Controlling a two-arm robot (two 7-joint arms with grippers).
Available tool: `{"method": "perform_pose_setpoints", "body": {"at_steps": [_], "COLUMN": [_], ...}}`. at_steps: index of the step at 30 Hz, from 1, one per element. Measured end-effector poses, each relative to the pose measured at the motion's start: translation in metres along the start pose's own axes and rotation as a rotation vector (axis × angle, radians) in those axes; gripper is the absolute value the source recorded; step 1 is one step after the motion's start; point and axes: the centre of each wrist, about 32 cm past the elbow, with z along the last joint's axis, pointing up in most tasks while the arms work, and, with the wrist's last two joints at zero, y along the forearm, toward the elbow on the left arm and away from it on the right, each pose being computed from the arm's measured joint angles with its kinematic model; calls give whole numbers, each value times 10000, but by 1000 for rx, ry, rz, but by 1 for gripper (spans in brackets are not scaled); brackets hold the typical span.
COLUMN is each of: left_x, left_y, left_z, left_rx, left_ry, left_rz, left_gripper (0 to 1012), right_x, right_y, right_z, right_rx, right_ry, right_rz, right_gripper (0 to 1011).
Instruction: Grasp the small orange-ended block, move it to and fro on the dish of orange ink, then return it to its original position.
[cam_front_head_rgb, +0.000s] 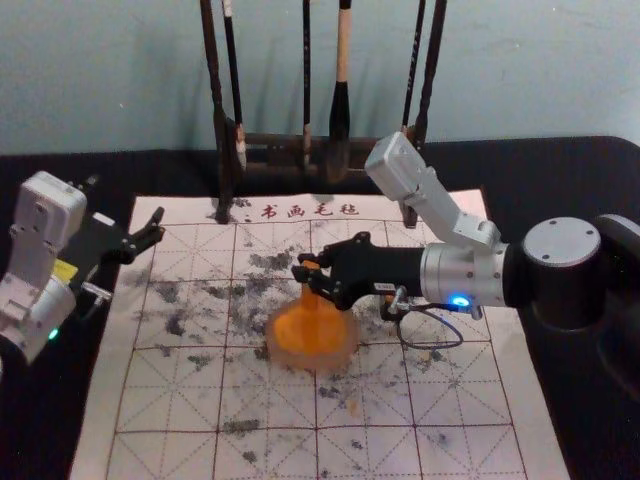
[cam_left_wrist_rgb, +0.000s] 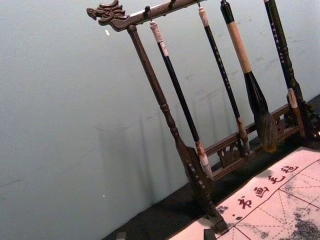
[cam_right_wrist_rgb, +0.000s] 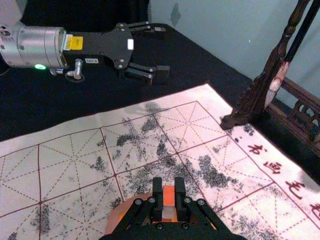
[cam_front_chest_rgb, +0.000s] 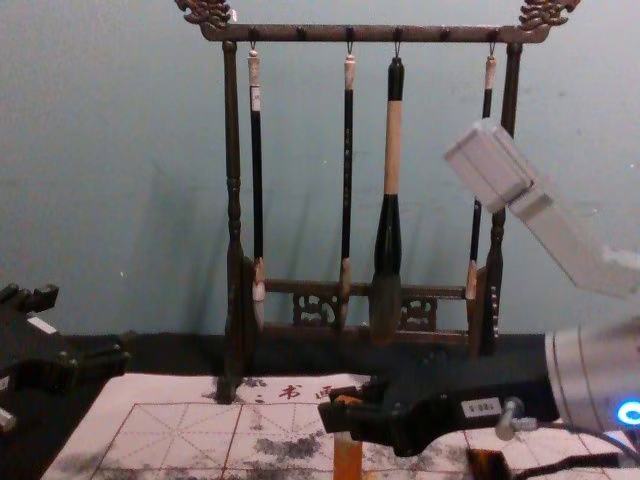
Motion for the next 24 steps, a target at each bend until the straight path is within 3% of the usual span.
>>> {"method": "perform_pose_setpoints", "body": {"at_steps": [24], "left_x": [0], "left_y": [0], "left_z": [0], "left_rx": [0], "left_ry": [0], "left_rz": [0], "left_gripper": [1001], "right_x": [-16], "right_y": [65], "right_z": [-22], "right_rx": [-33], "right_ry": [2], "right_rz": [-9], "right_gripper": [127]}}
